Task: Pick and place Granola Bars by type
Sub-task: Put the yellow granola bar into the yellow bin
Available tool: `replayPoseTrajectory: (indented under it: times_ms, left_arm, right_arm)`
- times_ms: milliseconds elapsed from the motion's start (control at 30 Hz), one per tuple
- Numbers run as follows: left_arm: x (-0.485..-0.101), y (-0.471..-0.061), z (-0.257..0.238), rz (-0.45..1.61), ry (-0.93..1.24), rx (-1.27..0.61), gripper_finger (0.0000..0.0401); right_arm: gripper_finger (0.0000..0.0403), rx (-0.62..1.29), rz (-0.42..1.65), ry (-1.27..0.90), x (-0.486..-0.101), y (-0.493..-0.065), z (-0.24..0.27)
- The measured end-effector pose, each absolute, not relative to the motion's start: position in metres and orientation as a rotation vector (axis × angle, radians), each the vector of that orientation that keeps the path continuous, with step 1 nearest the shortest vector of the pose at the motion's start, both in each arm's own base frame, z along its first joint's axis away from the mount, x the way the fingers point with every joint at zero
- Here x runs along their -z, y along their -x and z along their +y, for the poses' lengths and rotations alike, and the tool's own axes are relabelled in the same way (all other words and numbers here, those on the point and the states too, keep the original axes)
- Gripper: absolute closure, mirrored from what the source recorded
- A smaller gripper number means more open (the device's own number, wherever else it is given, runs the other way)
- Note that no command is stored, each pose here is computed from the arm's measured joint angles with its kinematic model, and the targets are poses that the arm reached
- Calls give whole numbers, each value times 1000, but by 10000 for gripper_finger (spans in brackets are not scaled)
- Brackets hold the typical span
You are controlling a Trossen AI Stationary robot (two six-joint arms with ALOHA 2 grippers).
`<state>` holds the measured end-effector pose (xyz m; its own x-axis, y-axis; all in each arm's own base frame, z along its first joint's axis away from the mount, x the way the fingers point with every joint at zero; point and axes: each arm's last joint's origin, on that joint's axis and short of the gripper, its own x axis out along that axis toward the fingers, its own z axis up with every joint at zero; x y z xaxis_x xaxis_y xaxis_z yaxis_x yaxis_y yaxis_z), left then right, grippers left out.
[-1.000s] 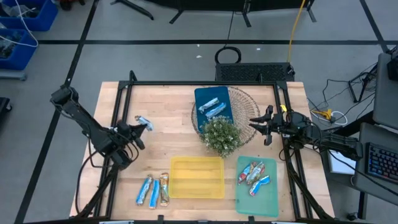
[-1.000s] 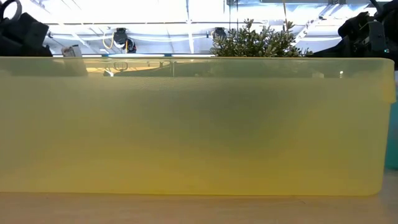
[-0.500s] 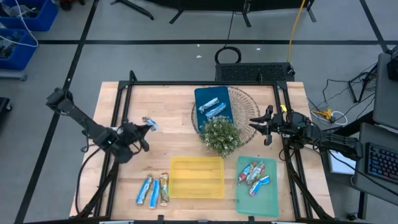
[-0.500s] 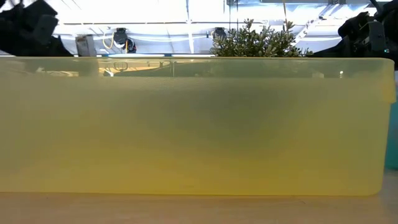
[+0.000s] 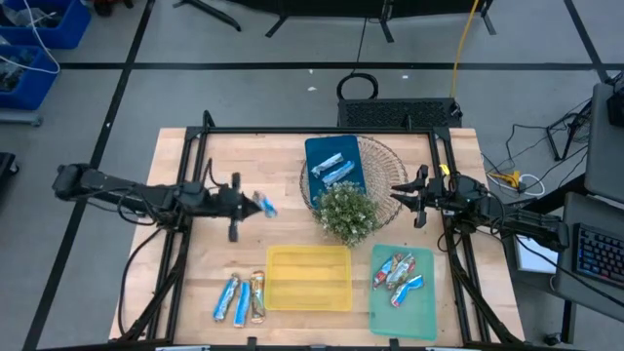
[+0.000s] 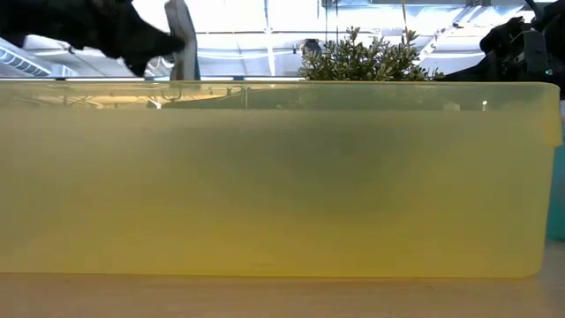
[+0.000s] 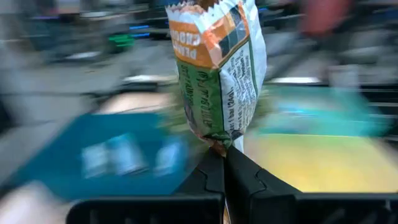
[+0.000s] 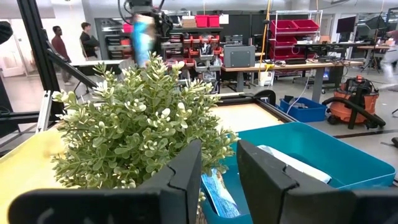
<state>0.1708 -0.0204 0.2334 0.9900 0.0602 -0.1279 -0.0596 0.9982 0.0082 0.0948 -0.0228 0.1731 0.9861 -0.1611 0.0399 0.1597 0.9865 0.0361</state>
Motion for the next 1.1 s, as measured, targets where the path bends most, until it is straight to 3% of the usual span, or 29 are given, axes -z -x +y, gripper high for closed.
replayPoseTrajectory:
  times_ms: [133, 333, 533, 1100]
  left_arm:
    - [-233, -176, -22, 119, 30, 210, 401]
    - [-228, -190, -32, 124, 176, 437, 401]
    - [-229, -221, -49, 217, 283, 490, 401]
    - [-213, -318, -96, 788, 330, 440, 401]
  right_arm:
    - [309, 161, -43, -33, -173, -95, -23]
    - [309, 161, -43, -33, -173, -95, -23]
    - [309, 161, -42, -33, -173, -95, -23]
    - [309, 161, -43, -33, -173, -95, -23]
